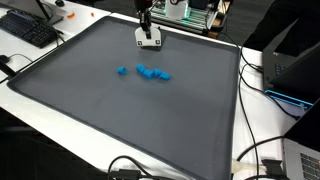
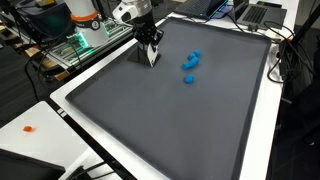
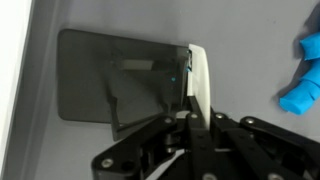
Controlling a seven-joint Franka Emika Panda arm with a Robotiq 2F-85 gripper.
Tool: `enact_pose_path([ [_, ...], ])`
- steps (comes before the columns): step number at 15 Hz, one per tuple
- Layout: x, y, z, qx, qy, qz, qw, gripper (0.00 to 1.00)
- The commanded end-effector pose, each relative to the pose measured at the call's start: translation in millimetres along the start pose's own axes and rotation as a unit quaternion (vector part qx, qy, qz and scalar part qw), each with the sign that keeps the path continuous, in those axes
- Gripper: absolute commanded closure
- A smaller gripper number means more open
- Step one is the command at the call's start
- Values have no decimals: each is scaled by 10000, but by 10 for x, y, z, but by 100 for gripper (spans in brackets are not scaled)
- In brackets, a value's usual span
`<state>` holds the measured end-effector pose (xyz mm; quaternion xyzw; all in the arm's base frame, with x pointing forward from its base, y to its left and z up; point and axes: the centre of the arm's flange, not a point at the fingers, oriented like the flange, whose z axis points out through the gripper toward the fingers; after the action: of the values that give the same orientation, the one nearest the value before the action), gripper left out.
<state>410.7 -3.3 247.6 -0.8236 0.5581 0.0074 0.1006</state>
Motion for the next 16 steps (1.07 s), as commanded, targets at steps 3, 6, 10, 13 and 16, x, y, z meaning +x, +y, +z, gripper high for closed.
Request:
enact_pose_path([
  [3, -47, 78, 83, 97, 2, 221, 9997, 99],
  [6, -71, 51, 122, 19, 67, 148, 9999, 99],
  [10, -85, 43, 163, -36, 66, 166, 9998, 99],
  [13, -80, 42, 134, -59, 97, 211, 9997, 99],
  [16, -88, 48, 44, 10, 122, 240, 9996, 99],
])
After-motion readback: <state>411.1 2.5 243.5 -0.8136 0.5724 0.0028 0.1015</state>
